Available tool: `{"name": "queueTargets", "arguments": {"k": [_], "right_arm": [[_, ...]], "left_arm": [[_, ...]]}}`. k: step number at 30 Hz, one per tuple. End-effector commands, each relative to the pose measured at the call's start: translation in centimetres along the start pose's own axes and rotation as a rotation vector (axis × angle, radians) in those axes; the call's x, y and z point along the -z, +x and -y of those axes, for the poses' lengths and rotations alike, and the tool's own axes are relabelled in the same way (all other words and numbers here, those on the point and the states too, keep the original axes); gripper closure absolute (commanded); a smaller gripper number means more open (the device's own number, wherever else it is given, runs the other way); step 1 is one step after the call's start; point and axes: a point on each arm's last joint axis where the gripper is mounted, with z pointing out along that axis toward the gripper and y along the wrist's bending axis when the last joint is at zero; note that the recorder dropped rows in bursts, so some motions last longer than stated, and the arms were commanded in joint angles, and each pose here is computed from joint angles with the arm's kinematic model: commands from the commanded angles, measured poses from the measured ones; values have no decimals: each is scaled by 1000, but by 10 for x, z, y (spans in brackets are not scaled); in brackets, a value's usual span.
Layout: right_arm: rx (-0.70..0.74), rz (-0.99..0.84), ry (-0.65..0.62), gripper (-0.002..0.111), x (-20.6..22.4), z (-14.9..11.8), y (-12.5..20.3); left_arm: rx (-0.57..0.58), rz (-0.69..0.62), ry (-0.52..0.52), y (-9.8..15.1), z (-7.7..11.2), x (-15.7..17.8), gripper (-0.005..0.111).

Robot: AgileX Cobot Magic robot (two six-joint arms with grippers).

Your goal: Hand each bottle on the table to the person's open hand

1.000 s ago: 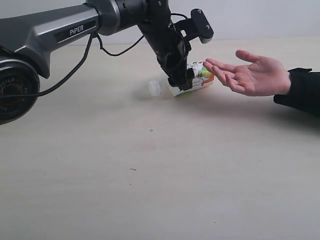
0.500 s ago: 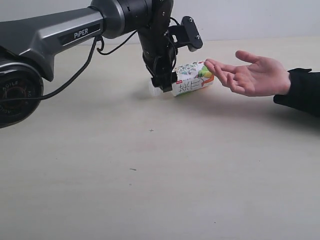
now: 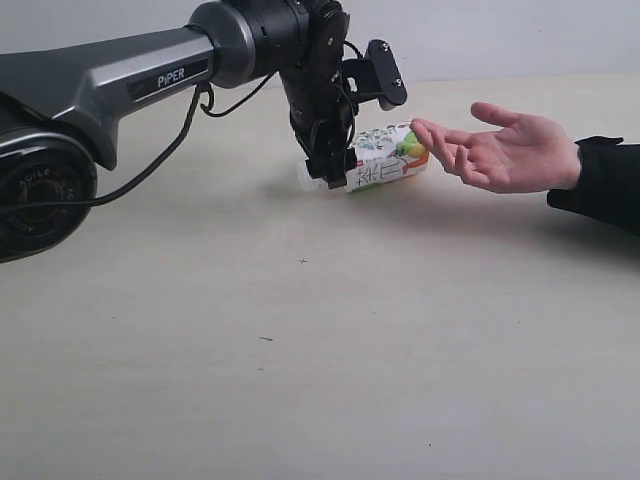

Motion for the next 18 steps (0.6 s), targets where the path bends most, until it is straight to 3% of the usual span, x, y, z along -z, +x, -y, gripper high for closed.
{"name": "queueTargets", "arguments": {"k": [1,18], "right_arm": [[8,16,10,108,0,1,0],[8,16,10,108,0,1,0]], "left_arm": [[8,-11,7,1,-1,1,31],[-24,-101,27,15,7,-35,31]]}}
